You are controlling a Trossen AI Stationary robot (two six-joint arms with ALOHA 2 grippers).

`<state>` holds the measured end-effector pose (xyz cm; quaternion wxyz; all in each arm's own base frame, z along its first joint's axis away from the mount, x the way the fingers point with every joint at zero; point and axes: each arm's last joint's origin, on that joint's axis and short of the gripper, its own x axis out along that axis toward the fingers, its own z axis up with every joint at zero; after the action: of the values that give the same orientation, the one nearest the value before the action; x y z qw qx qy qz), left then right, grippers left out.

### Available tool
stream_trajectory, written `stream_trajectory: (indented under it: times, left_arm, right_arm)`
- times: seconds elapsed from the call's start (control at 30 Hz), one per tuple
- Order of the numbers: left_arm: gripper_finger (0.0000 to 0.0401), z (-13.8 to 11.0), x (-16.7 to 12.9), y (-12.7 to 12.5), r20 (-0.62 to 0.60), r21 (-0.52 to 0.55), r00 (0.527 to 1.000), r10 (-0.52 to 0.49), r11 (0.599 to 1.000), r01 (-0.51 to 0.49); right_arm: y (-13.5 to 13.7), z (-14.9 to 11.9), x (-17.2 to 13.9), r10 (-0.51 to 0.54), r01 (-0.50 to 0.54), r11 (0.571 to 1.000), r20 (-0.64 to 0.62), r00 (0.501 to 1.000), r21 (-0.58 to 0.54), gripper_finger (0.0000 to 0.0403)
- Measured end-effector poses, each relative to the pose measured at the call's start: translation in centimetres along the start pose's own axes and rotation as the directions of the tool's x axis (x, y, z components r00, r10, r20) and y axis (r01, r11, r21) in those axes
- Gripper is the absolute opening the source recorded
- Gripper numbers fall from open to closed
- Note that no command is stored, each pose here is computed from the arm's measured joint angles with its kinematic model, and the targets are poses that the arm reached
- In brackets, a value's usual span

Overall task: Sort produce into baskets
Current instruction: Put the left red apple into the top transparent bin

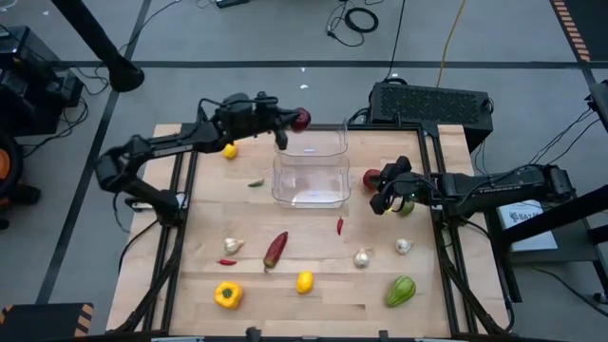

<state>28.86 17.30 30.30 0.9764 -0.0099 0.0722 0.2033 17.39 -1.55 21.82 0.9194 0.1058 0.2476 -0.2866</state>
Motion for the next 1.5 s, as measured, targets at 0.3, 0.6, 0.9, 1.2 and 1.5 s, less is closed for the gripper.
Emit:
stream_trajectory:
  times: [0.3, 0.6, 0.9, 1.2, 1.5]
  left_arm:
    - [0.0015, -5.2, 3.8, 2.2, -0.127, -0.068, 0.987, 0.101, 0.992, -0.110]
    - [0.0015, -7.5, 4.4, 2.4, -0.261, -0.066, 0.952, 0.158, 0.981, -0.181]
    - [0.0015, -8.8, 4.4, 2.4, -0.356, -0.076, 0.918, 0.173, 0.974, -0.213]
    - [0.0015, -10.9, 5.2, 2.6, -0.421, -0.091, 0.889, 0.181, 0.967, -0.240]
    - [0.0055, -11.4, 5.0, 2.5, -0.472, -0.087, 0.863, 0.178, 0.965, -0.246]
  right_arm:
    - [0.1, 0.9, 0.0, 0.007, 0.000, 0.996, 0.084, 0.996, -0.088, 0.0032]
    - [0.0, 2.8, 0.0, 0.015, 0.026, 0.986, 0.248, 0.969, -0.164, 0.0032]
    - [-0.8, 3.1, 0.3, -0.028, 0.076, 0.981, 0.254, 0.967, -0.180, 0.0032]
    - [-1.0, 3.1, 0.4, -0.032, 0.079, 0.981, 0.253, 0.967, -0.177, 0.0032]
    - [-1.0, 3.0, 0.4, -0.034, 0.080, 0.980, 0.244, 0.969, -0.182, 0.0032]
